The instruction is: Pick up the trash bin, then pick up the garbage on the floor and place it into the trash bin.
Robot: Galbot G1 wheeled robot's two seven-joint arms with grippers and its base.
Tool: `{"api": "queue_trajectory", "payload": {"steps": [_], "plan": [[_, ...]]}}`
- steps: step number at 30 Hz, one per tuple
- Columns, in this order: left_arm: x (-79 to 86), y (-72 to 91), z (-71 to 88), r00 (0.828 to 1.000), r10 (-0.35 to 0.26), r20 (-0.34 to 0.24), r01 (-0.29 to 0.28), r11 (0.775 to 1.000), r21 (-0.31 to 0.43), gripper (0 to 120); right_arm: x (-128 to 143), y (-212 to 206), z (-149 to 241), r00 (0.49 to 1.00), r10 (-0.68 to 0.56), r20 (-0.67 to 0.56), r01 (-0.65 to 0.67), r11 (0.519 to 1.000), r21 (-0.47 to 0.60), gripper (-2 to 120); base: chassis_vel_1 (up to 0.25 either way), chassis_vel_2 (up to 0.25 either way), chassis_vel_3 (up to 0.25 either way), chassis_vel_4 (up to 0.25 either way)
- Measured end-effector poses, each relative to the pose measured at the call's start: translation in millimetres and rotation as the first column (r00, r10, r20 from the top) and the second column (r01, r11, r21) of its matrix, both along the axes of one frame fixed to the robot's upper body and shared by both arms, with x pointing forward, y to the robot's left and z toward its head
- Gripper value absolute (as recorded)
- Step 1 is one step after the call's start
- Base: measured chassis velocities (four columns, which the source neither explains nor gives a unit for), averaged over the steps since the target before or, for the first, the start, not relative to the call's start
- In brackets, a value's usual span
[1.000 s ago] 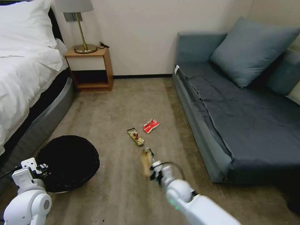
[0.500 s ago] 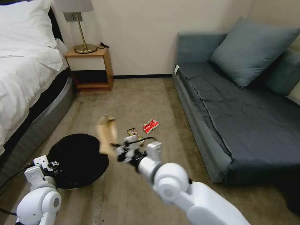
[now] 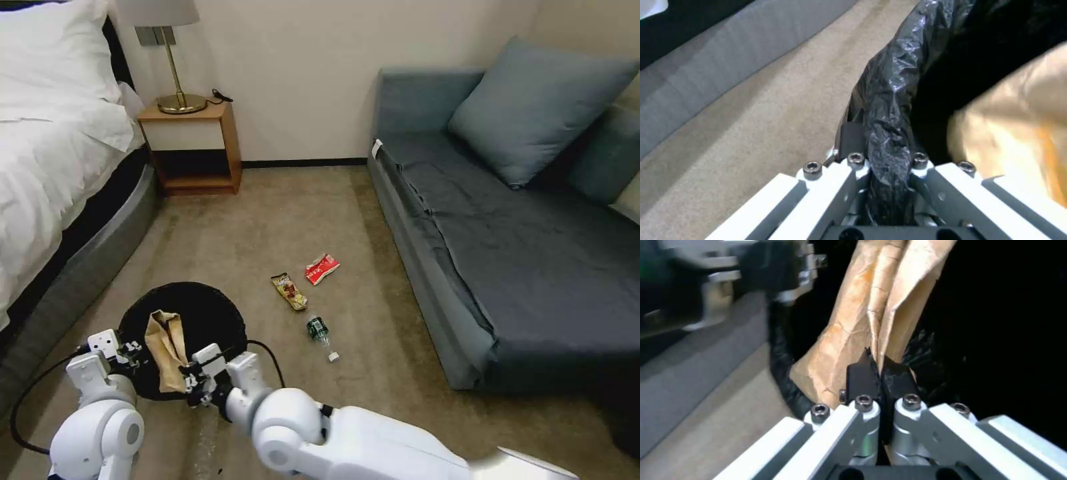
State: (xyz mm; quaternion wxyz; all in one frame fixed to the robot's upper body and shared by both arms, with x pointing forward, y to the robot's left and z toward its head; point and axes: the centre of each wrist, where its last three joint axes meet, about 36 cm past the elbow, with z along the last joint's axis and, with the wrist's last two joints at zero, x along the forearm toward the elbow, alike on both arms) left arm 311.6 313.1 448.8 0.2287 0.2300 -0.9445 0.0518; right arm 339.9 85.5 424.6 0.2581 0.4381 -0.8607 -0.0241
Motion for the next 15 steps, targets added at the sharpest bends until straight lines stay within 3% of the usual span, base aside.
{"api": "queue_trajectory", "payload": {"steps": [15], "plan": [[1.1,2.1,-3.8,1.0,-0.006,-0.008,0.006,1.0,0.003,3,12,-20,4,0.996,-0.05,0.078,0.049,0.999,0.006,54,0.0,0.0,0.0,0.0]]}}
